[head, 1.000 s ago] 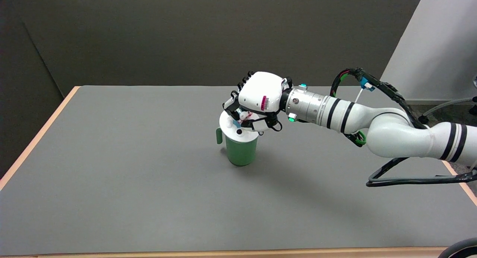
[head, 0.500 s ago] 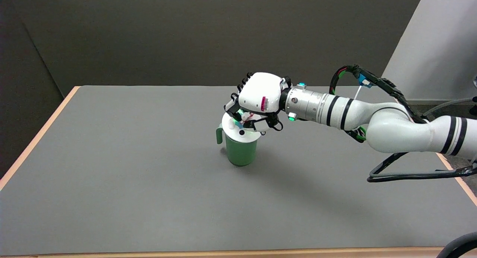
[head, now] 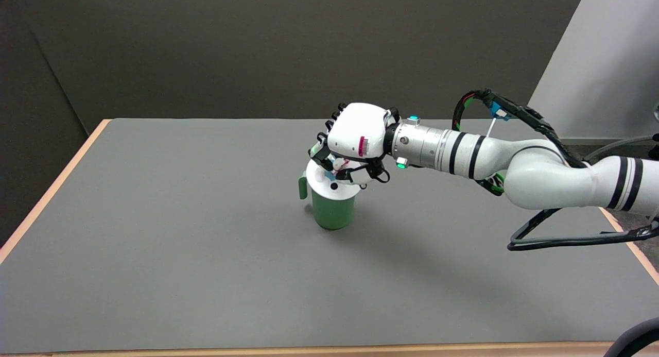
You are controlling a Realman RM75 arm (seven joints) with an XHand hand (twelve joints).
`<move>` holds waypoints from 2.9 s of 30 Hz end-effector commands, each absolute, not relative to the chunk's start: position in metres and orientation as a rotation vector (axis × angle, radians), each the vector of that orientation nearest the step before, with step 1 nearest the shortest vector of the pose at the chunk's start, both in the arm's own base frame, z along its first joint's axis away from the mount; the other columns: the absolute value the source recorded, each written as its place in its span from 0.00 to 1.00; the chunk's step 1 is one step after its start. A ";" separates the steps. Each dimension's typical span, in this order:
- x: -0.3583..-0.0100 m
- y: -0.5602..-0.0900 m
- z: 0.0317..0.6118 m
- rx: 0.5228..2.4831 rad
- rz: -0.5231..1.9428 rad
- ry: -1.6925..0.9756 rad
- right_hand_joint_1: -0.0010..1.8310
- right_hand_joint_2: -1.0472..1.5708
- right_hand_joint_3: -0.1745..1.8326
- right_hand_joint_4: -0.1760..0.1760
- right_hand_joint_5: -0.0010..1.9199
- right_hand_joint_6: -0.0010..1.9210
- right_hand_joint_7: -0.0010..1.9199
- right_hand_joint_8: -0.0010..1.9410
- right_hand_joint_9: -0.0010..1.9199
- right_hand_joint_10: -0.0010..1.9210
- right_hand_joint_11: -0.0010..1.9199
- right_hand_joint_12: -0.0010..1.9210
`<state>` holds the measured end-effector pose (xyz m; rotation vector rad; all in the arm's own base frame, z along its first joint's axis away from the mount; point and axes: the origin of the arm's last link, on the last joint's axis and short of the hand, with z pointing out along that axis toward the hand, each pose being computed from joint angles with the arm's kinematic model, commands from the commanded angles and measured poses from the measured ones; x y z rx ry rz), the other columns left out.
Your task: Place the white cup lid onto the cup.
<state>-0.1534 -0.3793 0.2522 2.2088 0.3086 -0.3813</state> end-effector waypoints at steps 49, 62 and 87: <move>-0.153 -0.384 0.249 2.222 -0.442 0.346 0.49 0.69 0.52 1.00 0.40 0.19 0.50 0.16 0.52 0.17 0.50 0.47; -0.128 -0.392 0.257 2.179 -0.376 0.407 0.48 0.69 0.55 1.00 0.39 0.16 0.48 0.14 0.52 0.17 0.52 0.41; -0.108 -0.454 0.444 1.545 -0.278 0.501 0.44 0.69 0.56 1.00 0.38 0.14 0.46 0.12 0.52 0.18 0.53 0.42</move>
